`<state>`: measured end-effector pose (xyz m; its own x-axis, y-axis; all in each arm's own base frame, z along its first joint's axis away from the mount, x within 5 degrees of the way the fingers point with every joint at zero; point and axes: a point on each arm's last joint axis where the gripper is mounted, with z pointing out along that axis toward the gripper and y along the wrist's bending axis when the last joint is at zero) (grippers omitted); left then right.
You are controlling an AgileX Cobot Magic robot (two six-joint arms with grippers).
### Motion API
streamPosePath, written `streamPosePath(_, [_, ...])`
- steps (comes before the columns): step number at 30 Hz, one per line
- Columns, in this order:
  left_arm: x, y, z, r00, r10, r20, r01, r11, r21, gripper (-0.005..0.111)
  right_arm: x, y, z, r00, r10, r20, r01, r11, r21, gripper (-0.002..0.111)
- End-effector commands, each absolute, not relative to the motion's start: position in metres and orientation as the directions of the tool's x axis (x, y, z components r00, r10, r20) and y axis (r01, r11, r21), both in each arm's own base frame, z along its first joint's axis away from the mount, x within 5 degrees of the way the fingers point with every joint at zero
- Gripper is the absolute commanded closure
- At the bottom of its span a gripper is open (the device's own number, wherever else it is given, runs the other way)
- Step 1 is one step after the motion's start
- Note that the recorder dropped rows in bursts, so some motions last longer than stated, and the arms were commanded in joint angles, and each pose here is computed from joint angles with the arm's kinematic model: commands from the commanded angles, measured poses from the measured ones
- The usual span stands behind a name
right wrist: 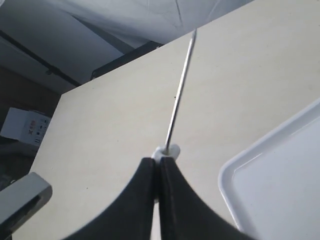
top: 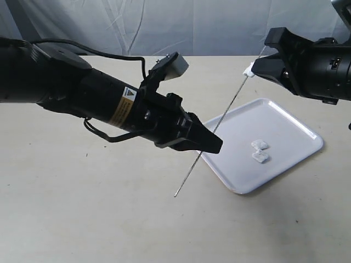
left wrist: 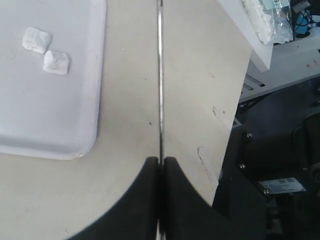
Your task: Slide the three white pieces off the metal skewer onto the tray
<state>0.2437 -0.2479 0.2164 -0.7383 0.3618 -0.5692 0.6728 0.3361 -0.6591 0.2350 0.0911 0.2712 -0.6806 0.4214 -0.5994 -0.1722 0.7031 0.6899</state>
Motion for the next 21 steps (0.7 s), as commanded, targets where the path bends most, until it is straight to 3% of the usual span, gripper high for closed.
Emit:
streamPosePath(1, [0.237,-0.249,0.222,-0.73,0.388,-0.562,0.676,0.286,-0.679,0.107,0.238,0.086,0.273,-0.648,0.445,-0.618,-0.144,0.725,0.673,0.109])
streamPosePath(21, [0.225,-0.232,0.184,-0.781,0.396,-0.482,0.621,0.418,-0.663,0.107,0.245,0.07,0.27,-0.558,0.489,-0.67,-0.024,0.798,0.602,0.109])
